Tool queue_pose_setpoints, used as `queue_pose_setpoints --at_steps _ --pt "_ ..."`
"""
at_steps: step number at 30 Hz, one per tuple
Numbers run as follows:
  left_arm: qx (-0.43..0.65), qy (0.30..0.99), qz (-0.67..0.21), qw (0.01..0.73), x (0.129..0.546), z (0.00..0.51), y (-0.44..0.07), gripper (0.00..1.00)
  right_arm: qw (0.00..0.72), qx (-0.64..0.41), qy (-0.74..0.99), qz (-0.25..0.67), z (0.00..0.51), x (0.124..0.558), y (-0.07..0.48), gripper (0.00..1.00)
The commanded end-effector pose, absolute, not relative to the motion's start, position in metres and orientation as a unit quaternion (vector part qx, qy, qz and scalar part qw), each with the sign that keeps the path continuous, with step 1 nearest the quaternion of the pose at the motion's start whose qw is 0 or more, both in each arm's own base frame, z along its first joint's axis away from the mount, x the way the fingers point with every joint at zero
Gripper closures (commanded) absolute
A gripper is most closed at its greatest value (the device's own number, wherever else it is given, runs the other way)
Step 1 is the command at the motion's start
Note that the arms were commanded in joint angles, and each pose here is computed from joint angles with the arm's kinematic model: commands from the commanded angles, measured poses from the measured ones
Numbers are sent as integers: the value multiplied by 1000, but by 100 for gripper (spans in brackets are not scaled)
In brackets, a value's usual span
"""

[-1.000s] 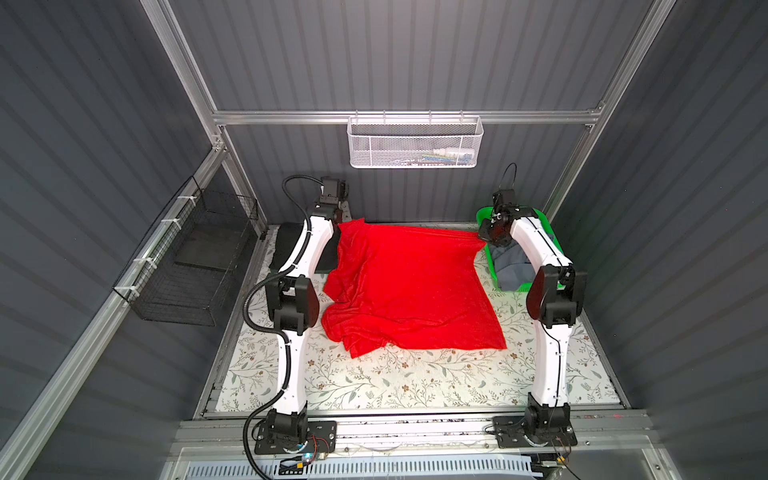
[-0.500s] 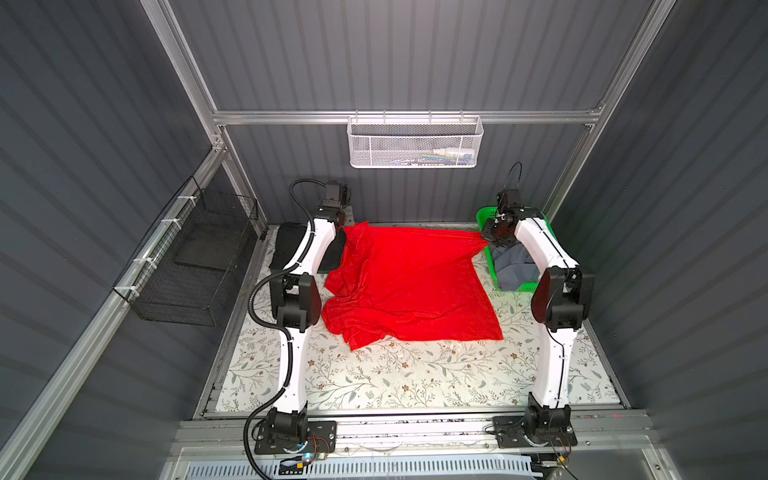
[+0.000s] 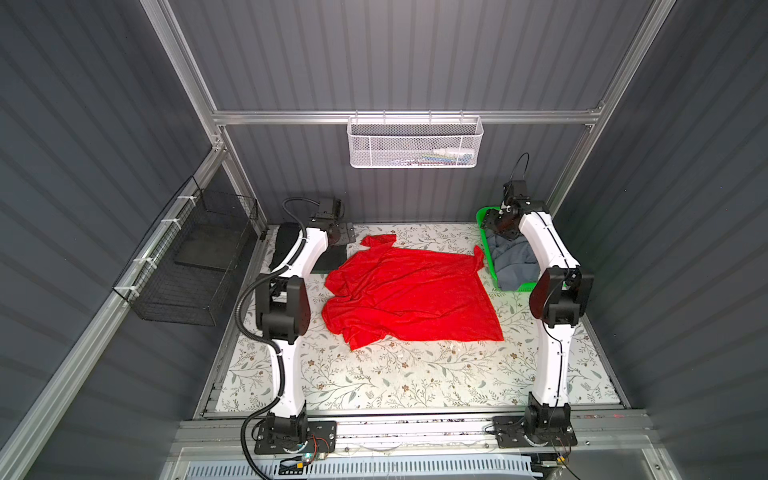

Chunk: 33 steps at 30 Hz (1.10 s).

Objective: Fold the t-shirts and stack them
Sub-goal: 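Release the far corners and bring both grippers back toward the near edge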

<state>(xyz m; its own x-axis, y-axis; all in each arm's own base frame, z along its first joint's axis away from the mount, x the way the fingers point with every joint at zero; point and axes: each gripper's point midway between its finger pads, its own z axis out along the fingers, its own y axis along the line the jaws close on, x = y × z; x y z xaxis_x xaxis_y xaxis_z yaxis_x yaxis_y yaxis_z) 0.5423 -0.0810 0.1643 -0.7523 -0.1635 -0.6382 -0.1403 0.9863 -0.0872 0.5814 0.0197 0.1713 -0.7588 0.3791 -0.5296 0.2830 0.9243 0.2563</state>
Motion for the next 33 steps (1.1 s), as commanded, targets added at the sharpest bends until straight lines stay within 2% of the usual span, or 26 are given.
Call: queue_pose_setpoints --at_steps 1,7,10,15,19,24,28,32,33 --pt "-105 923 -39 369 503 196 -79 0 285 164 941 81 181 564 20 1" --pt "-93 945 -21 312 405 165 -89 0 280 180 939 87 187 494 25 1" --pt "-78 950 -18 303 363 160 -101 0 260 194 941 98 173 441 31 1" --pt "-68 956 -68 278 306 144 -122 2 209 202 952 97 141 352 39 1" --pt "-48 957 -103 268 278 124 -135 8 183 218 955 86 118 299 32 1" --pt "-27 963 -148 225 257 81 -152 8 144 231 958 93 83 250 34 1" --pt "-24 970 -147 190 246 49 -155 10 141 246 952 114 72 235 39 1" --pt "-31 977 -123 171 241 26 -147 18 160 252 945 133 76 233 42 1" --pt "-31 977 -121 171 241 23 -147 24 162 251 944 137 77 233 44 1"
